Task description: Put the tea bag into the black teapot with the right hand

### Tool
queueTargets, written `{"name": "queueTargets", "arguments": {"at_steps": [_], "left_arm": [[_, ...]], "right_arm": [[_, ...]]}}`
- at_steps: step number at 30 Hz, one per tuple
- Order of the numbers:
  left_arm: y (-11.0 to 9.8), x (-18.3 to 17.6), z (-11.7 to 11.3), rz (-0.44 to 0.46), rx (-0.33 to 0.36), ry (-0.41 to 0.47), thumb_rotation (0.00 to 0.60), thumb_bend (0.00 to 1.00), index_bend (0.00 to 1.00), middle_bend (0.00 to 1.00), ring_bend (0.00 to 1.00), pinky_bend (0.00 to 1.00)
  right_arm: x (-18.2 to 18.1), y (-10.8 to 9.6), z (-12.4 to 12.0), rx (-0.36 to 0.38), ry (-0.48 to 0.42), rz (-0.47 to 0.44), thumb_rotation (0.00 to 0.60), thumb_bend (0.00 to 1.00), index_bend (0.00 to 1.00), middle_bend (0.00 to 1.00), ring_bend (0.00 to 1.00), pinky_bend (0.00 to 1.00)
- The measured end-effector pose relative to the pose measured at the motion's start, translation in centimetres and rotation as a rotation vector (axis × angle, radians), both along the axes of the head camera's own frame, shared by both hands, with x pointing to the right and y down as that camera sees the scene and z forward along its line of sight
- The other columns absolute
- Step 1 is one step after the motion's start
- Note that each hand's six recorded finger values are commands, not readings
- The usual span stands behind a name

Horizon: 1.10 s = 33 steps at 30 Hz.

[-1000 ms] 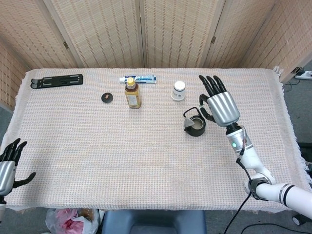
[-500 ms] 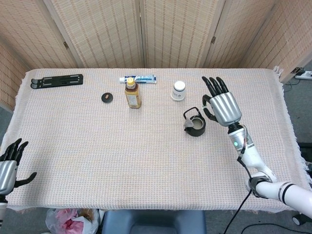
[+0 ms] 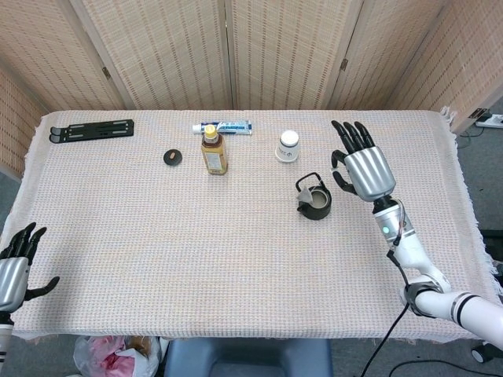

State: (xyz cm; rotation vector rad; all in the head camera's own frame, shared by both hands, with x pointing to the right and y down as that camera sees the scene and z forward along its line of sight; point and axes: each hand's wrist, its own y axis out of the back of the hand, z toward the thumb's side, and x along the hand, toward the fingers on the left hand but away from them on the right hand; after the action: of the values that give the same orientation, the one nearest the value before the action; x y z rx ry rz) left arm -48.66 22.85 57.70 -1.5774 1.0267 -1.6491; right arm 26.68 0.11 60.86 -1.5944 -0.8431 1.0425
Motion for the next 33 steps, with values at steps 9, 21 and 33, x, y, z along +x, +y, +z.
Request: {"name": "queueTargets", "arguments": {"at_steps": [9,21,33], "left_arm": [[0.0,0.2,0.4,0.002,-0.009,-0.004,0.6,0.26,0.0,0.0,0.03,0.25],[-0.2,0.0,0.6,-0.004,-0.018,-0.005,0.6,0.26,0.0,0.0,0.03,0.25],[-0.2,-0.2,0.5,-0.011,-0.016,-0.004,0.6,0.26,0.0,0.0,0.03,0.25]], "right_arm": [[1.6,0.0,0.5,-0.014,0.033,0.02,0.6,0.32,0.57,0.0,0.0,0.0],[1.2,-0.2,1.1,-0.023,0.008,0.014,0.6,0.32,0.57,0.0,0.0,0.0],[1.1,-0.2,2.5,-0.042,0.039,0.002,0.6,0.32,0.57,0.0,0.0,0.0]]}}
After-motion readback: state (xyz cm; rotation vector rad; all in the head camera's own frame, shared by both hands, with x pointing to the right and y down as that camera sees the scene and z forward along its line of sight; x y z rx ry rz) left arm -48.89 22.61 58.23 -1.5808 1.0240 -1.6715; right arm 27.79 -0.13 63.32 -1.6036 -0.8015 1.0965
